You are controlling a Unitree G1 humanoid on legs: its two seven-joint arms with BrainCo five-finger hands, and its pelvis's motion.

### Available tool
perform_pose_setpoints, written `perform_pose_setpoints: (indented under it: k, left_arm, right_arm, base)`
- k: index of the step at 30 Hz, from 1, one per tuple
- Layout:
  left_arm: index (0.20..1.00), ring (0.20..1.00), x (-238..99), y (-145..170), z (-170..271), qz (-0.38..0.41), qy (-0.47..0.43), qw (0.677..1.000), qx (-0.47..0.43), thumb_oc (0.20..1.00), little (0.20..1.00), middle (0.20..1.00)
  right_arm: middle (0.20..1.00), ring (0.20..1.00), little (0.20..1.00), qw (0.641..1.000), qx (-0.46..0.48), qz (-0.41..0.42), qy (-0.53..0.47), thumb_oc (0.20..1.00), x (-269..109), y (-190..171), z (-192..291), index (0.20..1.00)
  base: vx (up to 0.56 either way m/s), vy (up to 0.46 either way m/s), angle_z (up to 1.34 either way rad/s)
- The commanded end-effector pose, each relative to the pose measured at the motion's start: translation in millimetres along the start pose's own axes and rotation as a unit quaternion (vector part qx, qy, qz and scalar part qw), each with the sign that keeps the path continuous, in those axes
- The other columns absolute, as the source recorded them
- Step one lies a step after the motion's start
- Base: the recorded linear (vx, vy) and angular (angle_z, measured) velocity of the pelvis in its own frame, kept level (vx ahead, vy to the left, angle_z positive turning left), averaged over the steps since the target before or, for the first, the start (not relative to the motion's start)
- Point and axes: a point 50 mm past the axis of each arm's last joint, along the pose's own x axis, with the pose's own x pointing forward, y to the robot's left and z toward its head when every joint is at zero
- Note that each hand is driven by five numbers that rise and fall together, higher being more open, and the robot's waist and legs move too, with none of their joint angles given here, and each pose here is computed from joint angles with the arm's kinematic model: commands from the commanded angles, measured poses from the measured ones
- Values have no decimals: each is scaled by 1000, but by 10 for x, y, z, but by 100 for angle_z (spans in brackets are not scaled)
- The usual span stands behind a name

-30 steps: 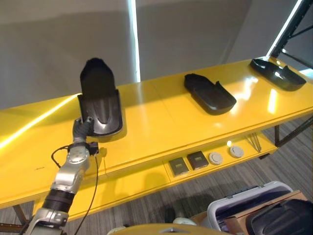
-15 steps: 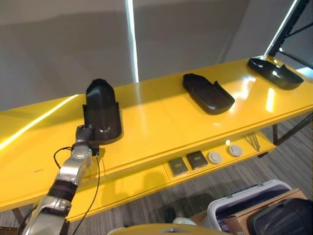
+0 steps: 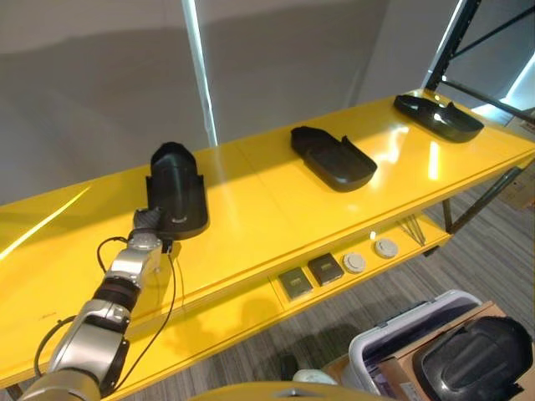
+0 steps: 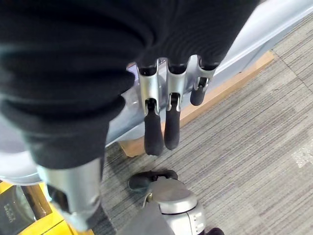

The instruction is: Move parts from the plastic box to the shelf.

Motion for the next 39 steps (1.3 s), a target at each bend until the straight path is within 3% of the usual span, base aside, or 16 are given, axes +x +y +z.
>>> perform_pose_setpoints:
  k: [1,10,26,39]
  left_arm:
    - [200,200,84,138,464,42,-58,997,-30,200,200,200]
    - [200,200,30,109,410,20,-55,997,-48,200,200,200]
    - [200,200,-183,-301,-134,-63,10,997,-50,200,200,200]
    - [200,200,-370,-495,-542,-66,38,996,-46,200,200,200]
  right_arm:
    - [1000,1000,1000,998,-37,13,52,1000,8,75,-208,1000]
    - [1000,1000,1000,998,-31,14,49,1000,11,101,-203,1000]
    - [1000,1000,1000,998,-41,17,46,1000,14,136,-178,1000]
    - [1000,1000,1000,998,-29,20,45,1000,17,184,-180,1000]
  base:
    - [-4,-6,-5]
    - [-4,-1,0]
    - [-8,-2,2]
    - [0,0,0]
